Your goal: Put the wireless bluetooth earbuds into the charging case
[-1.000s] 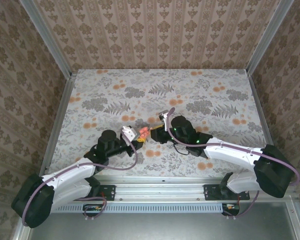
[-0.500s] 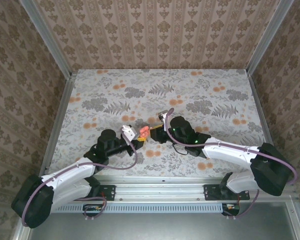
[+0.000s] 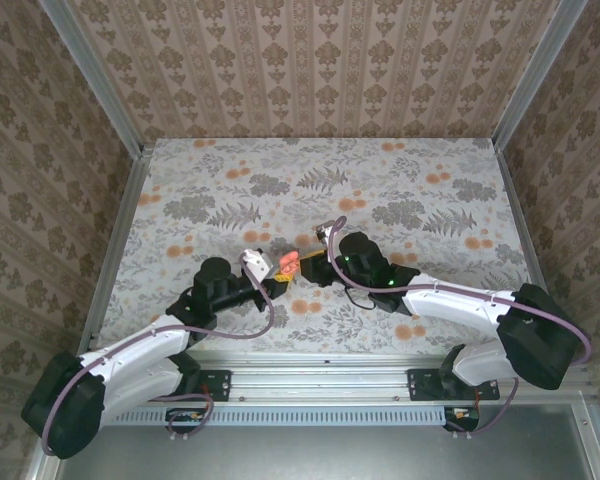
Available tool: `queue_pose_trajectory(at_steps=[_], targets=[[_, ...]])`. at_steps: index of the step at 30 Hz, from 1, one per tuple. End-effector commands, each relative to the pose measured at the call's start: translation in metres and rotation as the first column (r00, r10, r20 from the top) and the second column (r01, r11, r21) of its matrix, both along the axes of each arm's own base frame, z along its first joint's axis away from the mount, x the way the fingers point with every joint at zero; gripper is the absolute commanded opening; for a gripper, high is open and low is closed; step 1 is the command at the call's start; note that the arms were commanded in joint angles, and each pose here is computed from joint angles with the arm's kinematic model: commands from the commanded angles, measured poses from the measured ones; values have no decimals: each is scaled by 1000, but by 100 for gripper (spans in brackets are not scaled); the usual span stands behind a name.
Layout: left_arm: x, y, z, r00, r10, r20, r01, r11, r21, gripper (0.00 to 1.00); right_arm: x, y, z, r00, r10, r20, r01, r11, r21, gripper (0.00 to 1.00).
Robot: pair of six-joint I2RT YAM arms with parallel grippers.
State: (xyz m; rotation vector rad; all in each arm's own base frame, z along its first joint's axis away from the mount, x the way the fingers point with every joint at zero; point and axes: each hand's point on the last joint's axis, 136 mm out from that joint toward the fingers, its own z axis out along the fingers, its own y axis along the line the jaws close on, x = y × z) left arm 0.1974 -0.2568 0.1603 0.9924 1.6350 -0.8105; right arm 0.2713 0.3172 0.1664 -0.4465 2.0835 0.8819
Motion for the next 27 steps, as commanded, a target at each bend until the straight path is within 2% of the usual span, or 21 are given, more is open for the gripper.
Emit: queue_pose_trajectory(at_steps=[1, 10, 27], targets=[[1, -8, 39, 997, -27, 68, 33, 996, -79, 3, -6, 6, 11, 998, 56, 40, -56, 998, 21, 30], [-1, -11, 39, 996, -44, 72, 49, 996, -71, 3, -7, 11, 15, 996, 82, 28, -83, 997, 8, 30], [-12, -12, 21, 980, -129, 155, 114, 988, 105, 3, -20, -8, 21, 995, 91, -36, -95, 988, -124, 30]])
